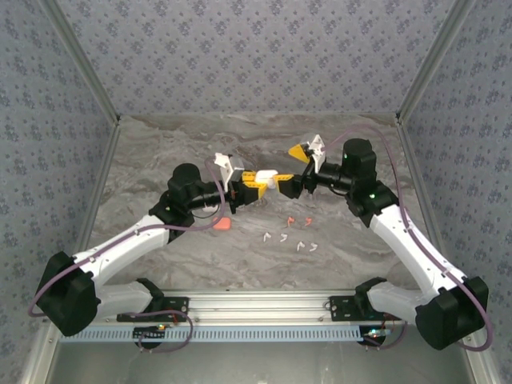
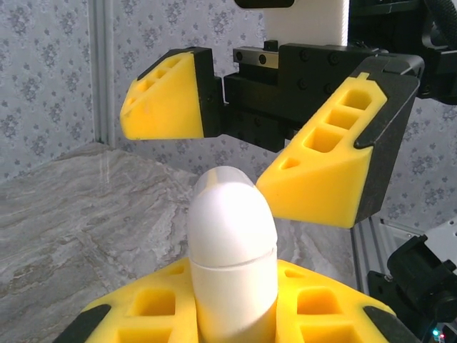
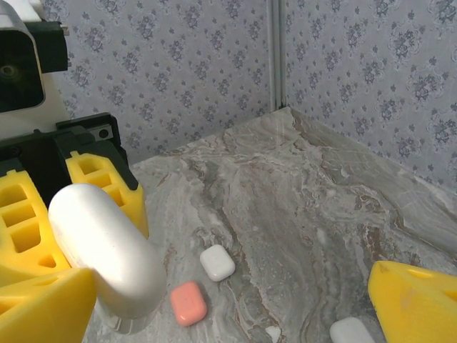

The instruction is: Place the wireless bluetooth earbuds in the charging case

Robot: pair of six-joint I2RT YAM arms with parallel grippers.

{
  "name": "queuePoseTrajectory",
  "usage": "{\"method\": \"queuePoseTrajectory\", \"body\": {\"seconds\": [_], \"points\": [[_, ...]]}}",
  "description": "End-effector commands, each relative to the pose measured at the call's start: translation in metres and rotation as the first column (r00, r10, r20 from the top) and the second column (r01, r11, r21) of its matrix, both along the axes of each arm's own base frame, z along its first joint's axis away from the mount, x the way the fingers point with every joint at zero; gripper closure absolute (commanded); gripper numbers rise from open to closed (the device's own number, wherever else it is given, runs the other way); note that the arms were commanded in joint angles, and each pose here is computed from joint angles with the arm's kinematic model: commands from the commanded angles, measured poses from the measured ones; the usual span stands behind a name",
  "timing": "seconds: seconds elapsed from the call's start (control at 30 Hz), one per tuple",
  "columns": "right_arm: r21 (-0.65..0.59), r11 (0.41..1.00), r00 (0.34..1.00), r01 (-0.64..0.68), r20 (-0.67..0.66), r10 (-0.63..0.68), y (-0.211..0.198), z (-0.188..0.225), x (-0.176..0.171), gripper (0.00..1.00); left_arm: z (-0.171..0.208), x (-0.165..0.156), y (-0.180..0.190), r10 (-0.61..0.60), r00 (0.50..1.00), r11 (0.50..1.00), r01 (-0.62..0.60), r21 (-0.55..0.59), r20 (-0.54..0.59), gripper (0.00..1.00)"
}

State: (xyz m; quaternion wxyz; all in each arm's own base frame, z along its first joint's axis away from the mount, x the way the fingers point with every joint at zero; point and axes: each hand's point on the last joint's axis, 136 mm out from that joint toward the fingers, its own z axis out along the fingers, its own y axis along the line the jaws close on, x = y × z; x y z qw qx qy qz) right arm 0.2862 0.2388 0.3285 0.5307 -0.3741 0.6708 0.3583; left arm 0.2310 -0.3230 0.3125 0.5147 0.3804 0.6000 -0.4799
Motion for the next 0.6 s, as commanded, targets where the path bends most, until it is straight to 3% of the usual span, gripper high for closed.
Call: {"method": "queuePoseTrajectory", "body": {"seconds": [0.0,0.37,0.57], "points": [[0.015,0.999,0.999,0.045,0.023,-0.045,-0.004,0.019,0.013,0.0,0.027,-0.022,-0.005,-0.087,0.993,0.995,0.09,-0.033,0.085,0.95],[0.057,0.997,0.998,0.045,0.029,-0.047,-0.012,0.037,0.006,0.0,0.025,-0.018,-0.002,-0.05,0.996,0.998,0.052,-0.024,0.078,0.95],[0.016,0.979,0.978,0.202,-0.064,-0.2,-0.04,0.026,0.004,0.0,0.02,-0.011,0.005,0.021,0.996,0.999,-0.018,-0.033,0.088,0.96]]}}
